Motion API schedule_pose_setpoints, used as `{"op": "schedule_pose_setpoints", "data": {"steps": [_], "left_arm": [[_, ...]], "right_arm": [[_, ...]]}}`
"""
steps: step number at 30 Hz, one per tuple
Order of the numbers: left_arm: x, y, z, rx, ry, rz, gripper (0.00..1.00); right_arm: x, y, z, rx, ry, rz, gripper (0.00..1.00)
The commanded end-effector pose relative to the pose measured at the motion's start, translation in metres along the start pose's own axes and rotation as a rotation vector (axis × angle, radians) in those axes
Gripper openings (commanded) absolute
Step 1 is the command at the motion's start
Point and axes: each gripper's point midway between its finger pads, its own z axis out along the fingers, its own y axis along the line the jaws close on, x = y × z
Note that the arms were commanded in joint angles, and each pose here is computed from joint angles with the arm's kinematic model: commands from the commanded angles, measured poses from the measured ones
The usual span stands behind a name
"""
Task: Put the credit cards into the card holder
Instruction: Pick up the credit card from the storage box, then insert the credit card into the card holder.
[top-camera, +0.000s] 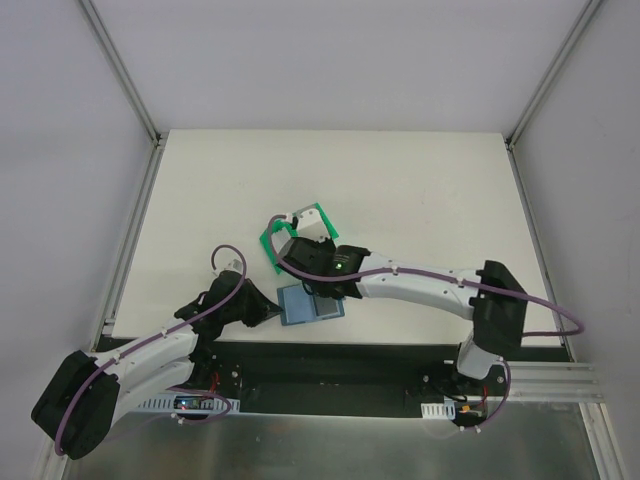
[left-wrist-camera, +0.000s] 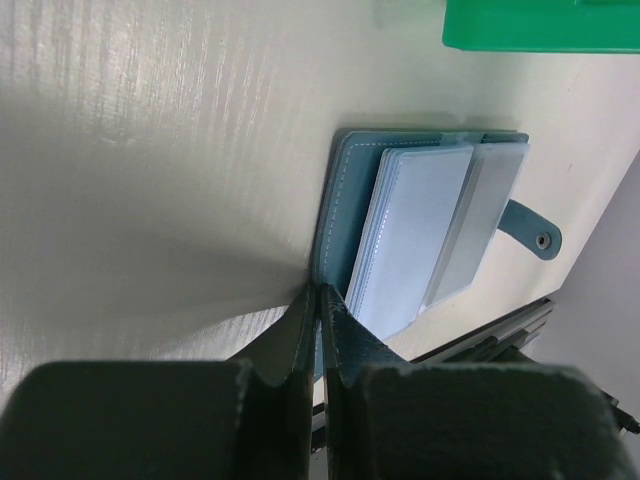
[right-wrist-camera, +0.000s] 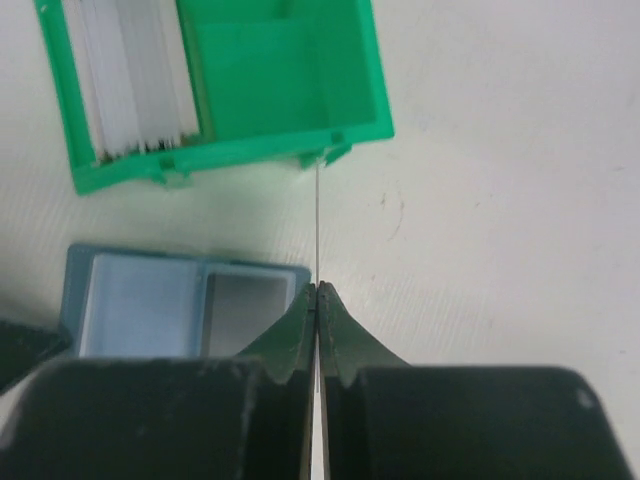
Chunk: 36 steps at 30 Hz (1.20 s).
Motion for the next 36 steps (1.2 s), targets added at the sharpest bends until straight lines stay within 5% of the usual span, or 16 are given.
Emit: {"op": "schedule_pose_setpoints", "data": {"steps": [1, 4, 15, 36], "left_arm": [[0.001, 0.005, -0.001, -0.019, 0.012, 0.015, 0.0], [0.001, 0.006, -0.001, -0.022, 0.011, 0.027, 0.0], [0.002, 0.008, -0.001, -0.024, 0.016, 0.039, 0.0], [0.003, 0.008, -0.002, -0.012, 0.016, 0.046, 0.0]], "right_arm": [[-0.005, 0.026, -0.033, -0.328, -0.009, 0.199, 0.01], [0.011, 0.041, -0.037, -0.511, 0.033, 0.322, 0.0], [0.061, 0.047, -0.012, -0.727, 0.214, 0.62, 0.0], [0.095, 0.054, 0.012, -0.785, 0.29, 0.712, 0.0]]}}
